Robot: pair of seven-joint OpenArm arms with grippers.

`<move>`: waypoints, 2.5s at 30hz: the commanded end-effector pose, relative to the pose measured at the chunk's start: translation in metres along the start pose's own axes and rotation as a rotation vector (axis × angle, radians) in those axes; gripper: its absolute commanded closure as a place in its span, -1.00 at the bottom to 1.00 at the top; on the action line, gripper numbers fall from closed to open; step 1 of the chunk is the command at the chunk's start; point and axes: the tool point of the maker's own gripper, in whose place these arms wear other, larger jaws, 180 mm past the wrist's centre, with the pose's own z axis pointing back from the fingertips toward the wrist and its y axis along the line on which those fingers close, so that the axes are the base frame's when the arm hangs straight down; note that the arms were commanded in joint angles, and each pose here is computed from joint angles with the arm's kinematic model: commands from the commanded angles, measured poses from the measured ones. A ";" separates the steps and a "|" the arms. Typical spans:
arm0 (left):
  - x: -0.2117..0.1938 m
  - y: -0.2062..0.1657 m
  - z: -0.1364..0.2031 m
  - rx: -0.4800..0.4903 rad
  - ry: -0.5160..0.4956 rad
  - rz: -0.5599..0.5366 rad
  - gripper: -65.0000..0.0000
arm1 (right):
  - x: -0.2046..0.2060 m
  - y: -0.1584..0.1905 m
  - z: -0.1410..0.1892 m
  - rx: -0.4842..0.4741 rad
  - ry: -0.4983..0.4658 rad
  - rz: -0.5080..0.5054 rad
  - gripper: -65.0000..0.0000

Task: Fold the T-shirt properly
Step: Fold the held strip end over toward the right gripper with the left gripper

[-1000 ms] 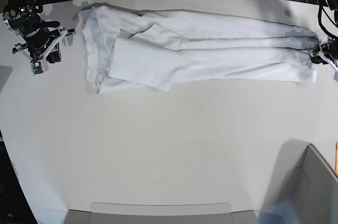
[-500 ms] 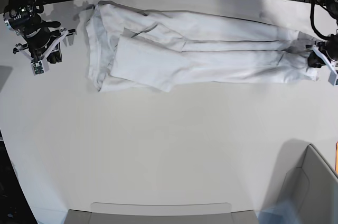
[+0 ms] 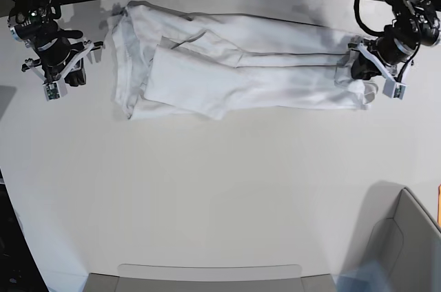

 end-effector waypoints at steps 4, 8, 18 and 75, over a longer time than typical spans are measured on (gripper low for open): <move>0.019 -0.034 -0.011 -0.091 -0.101 0.004 1.00 | 0.009 0.012 -0.001 0.037 -0.029 0.026 0.74; 0.019 -0.048 -0.017 -0.121 -0.123 0.043 1.00 | 0.007 0.013 -0.001 0.039 -0.025 0.025 0.74; 0.011 -0.097 -0.040 -0.109 -0.034 -0.094 1.00 | 0.006 0.013 0.000 0.039 -0.024 0.024 0.74; 0.013 -0.198 -0.066 -0.295 0.025 -0.187 0.55 | 0.001 0.017 -0.002 0.046 -0.014 -0.001 0.74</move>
